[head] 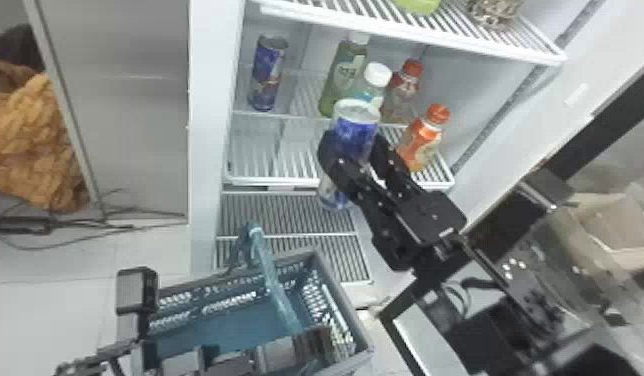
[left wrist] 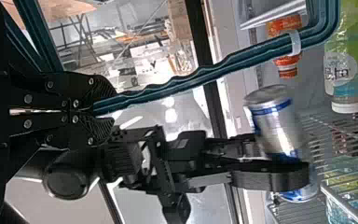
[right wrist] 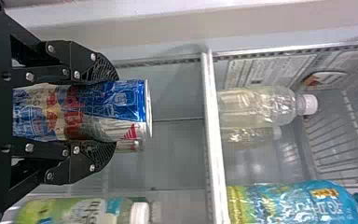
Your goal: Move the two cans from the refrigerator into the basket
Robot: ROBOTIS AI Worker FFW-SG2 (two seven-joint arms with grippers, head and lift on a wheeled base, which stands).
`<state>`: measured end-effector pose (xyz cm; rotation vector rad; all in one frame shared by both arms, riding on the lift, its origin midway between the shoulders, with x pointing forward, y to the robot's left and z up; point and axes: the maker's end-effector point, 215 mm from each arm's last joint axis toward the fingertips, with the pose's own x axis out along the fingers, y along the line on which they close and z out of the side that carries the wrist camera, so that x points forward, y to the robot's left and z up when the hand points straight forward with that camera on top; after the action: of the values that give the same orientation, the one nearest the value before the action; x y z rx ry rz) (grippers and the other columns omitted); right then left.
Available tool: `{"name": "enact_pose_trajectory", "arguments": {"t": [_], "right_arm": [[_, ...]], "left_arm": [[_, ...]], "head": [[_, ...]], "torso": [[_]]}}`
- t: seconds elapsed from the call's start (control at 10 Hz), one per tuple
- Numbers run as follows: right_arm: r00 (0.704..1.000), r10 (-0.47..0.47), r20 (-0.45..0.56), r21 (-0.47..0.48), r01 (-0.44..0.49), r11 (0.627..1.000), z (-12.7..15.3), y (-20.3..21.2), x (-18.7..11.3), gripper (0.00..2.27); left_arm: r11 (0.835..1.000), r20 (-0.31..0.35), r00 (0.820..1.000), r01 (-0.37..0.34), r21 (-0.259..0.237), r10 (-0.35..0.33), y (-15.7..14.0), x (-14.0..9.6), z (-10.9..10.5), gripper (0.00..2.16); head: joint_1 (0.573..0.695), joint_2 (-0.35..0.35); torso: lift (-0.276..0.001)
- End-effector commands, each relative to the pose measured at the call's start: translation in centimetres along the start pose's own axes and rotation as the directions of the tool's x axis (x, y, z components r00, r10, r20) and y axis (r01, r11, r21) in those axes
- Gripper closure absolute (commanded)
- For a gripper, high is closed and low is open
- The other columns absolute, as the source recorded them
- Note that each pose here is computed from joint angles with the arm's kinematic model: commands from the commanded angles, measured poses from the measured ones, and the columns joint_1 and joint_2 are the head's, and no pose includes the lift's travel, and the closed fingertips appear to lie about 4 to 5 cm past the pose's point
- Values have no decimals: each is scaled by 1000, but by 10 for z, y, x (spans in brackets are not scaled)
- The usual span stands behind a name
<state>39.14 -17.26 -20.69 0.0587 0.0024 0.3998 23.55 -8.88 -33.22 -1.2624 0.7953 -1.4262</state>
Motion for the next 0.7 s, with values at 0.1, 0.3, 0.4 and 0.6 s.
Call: {"name": "enact_pose_trajectory", "arguments": {"t": [0.1, 0.3, 0.4, 0.6], "right_arm": [[996, -16, -89, 10, 17, 1000, -14, 3, -24, 898], [985, -39, -165, 17, 42, 999, -31, -1, -41, 898], [979, -43, -198, 19, 48, 999, -38, -1, -48, 898], [967, -52, -249, 68, 71, 995, -59, -7, -56, 898]], "left_arm": [[1000, -1, 1000, -2, 1, 2, 0, 0, 0, 1190], [1000, -1, 1000, -2, 1, 2, 0, 0, 0, 1190], [1000, -1, 1000, -2, 1, 2, 0, 0, 0, 1190], [1000, 1, 1000, -1, -1, 1, 0, 0, -1, 1190]], "head": [[695, -350], [695, -350], [695, -350], [695, -350]], "torso": [[-276], [-276], [-276], [-276]]}}
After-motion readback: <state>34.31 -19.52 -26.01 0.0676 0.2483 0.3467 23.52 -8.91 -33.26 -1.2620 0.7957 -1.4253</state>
